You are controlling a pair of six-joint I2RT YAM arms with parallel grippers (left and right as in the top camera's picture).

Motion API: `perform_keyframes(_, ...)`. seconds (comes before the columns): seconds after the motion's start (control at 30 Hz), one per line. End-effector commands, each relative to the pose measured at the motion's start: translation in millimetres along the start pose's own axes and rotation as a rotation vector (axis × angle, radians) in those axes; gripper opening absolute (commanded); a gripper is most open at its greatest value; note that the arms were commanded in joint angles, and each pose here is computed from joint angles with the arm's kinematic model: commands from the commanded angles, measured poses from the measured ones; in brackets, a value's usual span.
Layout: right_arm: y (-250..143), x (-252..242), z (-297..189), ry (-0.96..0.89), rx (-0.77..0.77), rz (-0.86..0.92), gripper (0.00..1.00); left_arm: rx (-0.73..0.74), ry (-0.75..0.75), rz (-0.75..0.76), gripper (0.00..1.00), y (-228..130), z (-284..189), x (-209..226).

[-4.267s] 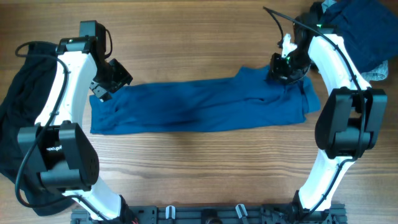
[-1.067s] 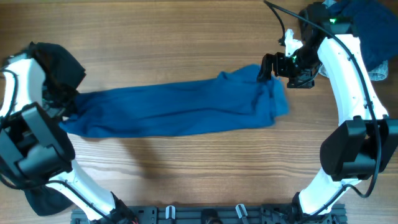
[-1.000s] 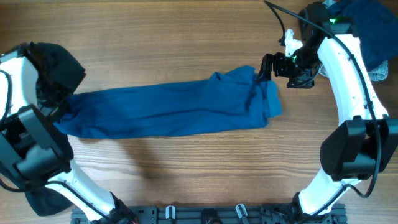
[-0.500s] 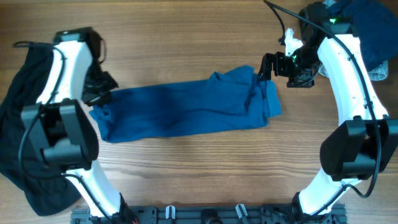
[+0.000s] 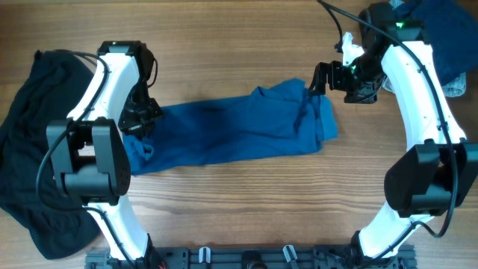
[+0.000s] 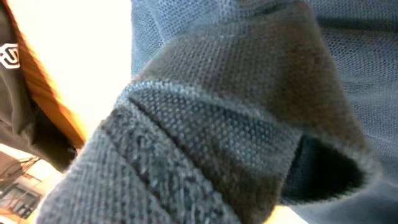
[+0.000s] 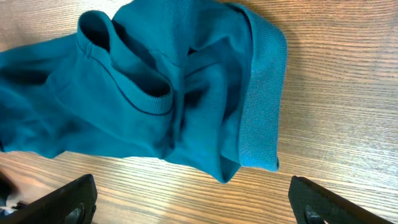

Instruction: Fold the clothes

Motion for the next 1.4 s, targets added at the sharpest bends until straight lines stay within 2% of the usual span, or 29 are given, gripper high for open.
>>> perform_keyframes(0.0, 4.7, 3.9, -6.2, 0.003, -0.033, -0.02, 0.99, 0.06, 0.003, 0.001, 0.18, -10.1, 4.4, -1.4)
perform_keyframes(0.03, 4.8, 3.9, -6.2, 0.003, -0.034, -0.02, 0.99, 0.083, -0.018, 0.027, 0.33, -14.1, 3.9, -3.6)
perform_keyframes(0.1, 5.8, 4.1, -6.2, 0.004, -0.039, -0.021, 1.0, 0.126, -0.087, 0.073, 0.39, -21.1, 2.7, -12.7)
perform_keyframes(0.13, 6.8, 4.2, -6.2, 0.004, -0.043, -0.022, 1.0, 0.136, -0.112, 0.081, 0.5, -22.6, 2.2, -16.0)
perform_keyframes(0.17, 7.7, 4.4, -6.3, 0.005, -0.047, -0.022, 1.0, 0.136, -0.122, 0.086, 0.77, -22.3, 2.1, -17.6)
perform_keyframes(0.2, 7.9, 4.4, -6.3, 0.005, -0.048, -0.022, 1.0, 0.133, -0.123, 0.086, 0.87, -21.8, 2.1, -17.8)
perform_keyframes(0.37, 8.2, 4.4, -6.3, 0.005, -0.05, -0.023, 1.0, 0.097, -0.159, 0.082, 0.9, -16.2, -6.9, -21.6)
perform_keyframes(0.5, 8.0, 4.4, -6.3, 0.005, -0.049, -0.022, 1.0, -0.03, -0.245, 0.076, 0.9, -7.0, -39.9, -24.6)
perform_keyframes(0.53, 7.8, 4.4, -6.3, 0.005, -0.048, -0.022, 1.0, -0.06, -0.245, 0.036, 0.9, -4.4, -45.4, -20.1)
perform_keyframes(0.57, 7.8, 4.4, -6.3, 0.005, -0.048, -0.022, 0.99, -0.084, -0.222, -0.033, 0.89, -0.9, -47.8, -11.4)
perform_keyframes(0.6, 7.8, 4.3, -6.3, 0.005, -0.048, -0.023, 1.0, -0.111, -0.183, -0.111, 0.84, 5.6, -47.8, 1.4)
perform_keyframes(0.63, 7.9, 4.3, -6.3, 0.005, -0.048, -0.024, 1.0, -0.123, -0.155, -0.149, 0.68, 10.7, -46.2, 12.1)
perform_keyframes(0.67, 8.1, 4.4, -6.3, 0.005, -0.049, -0.024, 1.0, -0.106, -0.149, -0.174, 0.45, 15.0, -40.5, 21.1)
perform_keyframes(0.7, 8.6, 4.5, -6.3, 0.005, -0.051, -0.024, 1.0, -0.083, -0.152, -0.194, 0.27, 17.1, -34.7, 26.9)
perform_keyframes(0.73, 9.4, 4.6, -6.4, 0.006, -0.055, -0.024, 0.99, -0.06, -0.159, -0.199, 0.14, 17.8, -29.5, 29.0)
perform_keyframes(0.8, 11.8, 5.0, -6.5, 0.007, -0.066, -0.027, 1.0, -0.056, -0.172, -0.202, 0.04, 21.6, -20.2, 26.5)
perform_keyframes(1.13, 11.7, 5.0, -6.5, 0.008, -0.066, -0.027, 0.99, -0.119, -0.385, -0.178, 0.04, 43.1, 8.2, -22.9)
perform_keyframes(1.37, 11.7, 5.0, -6.5, 0.008, -0.066, -0.027, 1.0, -0.142, -0.461, -0.044, 0.04, 26.5, -2.5, -75.8)
Point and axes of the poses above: each gripper's point midway between its finger pads, its own z axis out along the fingers, its own x axis along the line the jaws close on, y = z × x, the point moved 3 cm from there along -z, back along the fingers, and after that the axes turned 3 degrees about z, right-handed, at the moved point
